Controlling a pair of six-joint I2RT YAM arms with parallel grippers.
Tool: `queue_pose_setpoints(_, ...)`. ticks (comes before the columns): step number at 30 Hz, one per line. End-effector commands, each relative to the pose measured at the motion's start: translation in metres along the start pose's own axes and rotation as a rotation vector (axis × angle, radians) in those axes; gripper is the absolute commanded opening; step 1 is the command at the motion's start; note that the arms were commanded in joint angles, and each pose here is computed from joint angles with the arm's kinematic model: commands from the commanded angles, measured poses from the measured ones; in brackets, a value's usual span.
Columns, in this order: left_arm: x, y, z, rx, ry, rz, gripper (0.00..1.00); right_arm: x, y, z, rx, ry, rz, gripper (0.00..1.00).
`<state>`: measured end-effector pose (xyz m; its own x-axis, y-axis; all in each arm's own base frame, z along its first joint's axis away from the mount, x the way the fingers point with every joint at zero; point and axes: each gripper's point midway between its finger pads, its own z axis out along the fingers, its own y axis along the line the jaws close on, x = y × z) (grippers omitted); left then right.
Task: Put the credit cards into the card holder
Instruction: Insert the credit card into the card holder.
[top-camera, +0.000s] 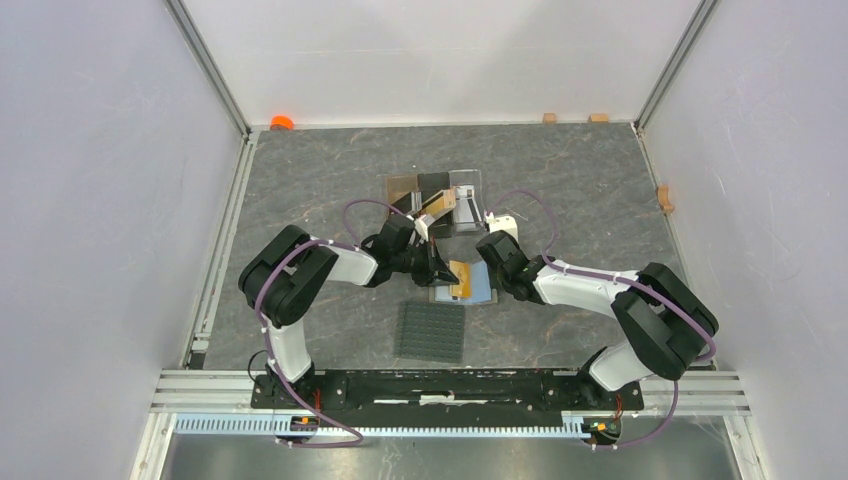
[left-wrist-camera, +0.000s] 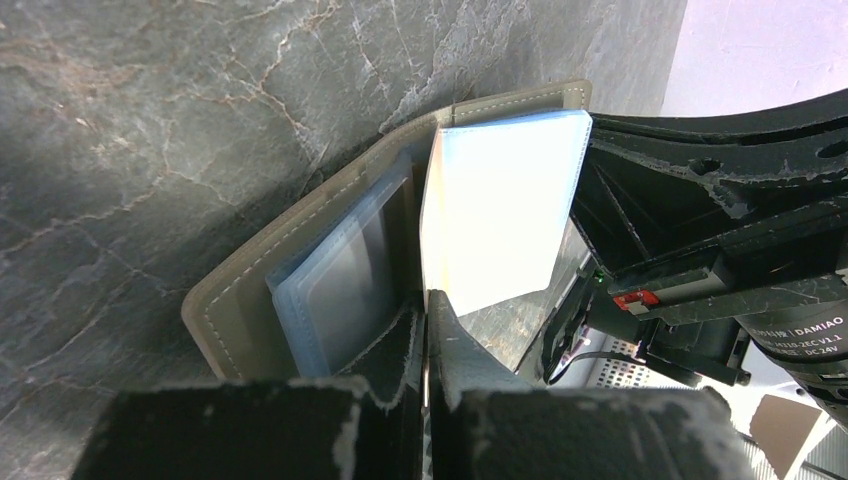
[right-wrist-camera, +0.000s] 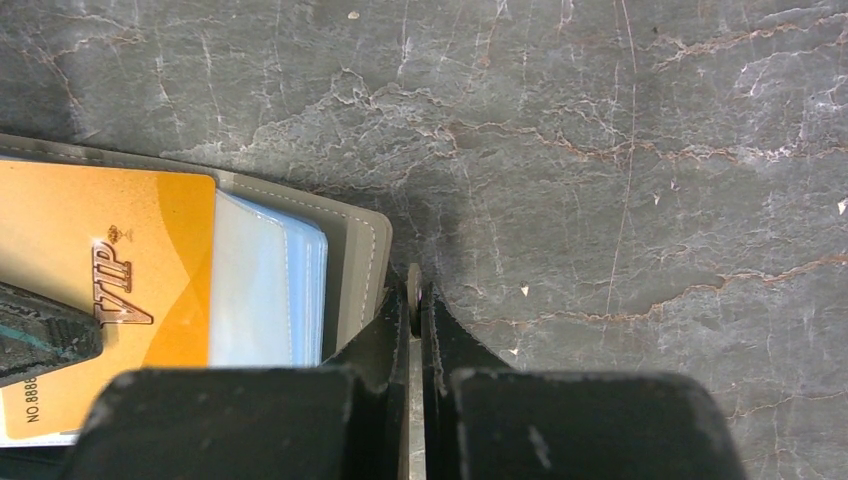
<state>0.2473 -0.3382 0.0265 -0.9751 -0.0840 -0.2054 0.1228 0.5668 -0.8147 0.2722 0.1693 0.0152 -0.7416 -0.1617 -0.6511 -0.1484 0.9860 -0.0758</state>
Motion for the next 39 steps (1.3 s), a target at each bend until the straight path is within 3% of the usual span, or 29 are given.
queue_pose_setpoints(1,0.043,0.038,-0.001,-0.132,0.11,-0.102,0.02,0.009,-0.009,0.003,0.056,0.031,0.005,0.0)
queue_pose_setpoints(14,0.05,0.044,-0.01,-0.172,0.109,-0.097,0.02,0.011,-0.012,0.004,0.08,0.039,0.015,0.0)
queue_pose_setpoints(19,0.042,0.034,-0.001,-0.092,0.093,-0.073,0.02,0.011,-0.011,0.004,0.072,0.039,0.016,0.0)
queue_pose_setpoints(39,0.037,0.021,0.012,-0.044,0.081,-0.059,0.02,0.016,-0.004,0.009,0.045,0.064,0.001,0.0)
